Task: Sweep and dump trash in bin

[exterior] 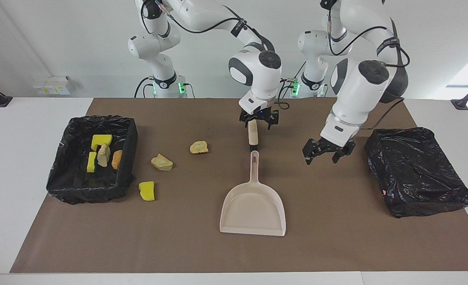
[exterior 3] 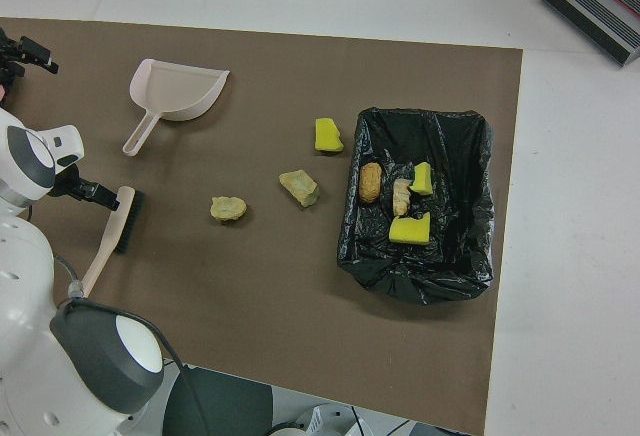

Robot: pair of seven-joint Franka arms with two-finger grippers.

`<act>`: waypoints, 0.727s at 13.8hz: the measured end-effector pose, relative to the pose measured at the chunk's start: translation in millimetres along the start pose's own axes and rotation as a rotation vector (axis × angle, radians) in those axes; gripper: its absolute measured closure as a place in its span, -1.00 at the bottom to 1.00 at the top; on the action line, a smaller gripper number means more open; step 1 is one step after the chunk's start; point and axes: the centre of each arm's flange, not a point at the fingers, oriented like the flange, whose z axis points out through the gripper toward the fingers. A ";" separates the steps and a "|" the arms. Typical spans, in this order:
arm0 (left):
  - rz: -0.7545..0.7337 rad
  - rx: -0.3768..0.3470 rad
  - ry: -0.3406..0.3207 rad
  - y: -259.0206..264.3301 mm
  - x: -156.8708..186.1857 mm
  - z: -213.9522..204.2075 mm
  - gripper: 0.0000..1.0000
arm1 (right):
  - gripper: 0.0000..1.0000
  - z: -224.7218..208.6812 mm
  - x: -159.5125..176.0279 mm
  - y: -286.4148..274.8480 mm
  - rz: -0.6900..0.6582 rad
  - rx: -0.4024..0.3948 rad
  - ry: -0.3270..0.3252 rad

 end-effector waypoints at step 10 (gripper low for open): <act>0.094 -0.051 -0.007 133.8 -45.3 83.9 -1.00 | -0.63 31.6 -94.6 36.2 0.085 0.051 -0.147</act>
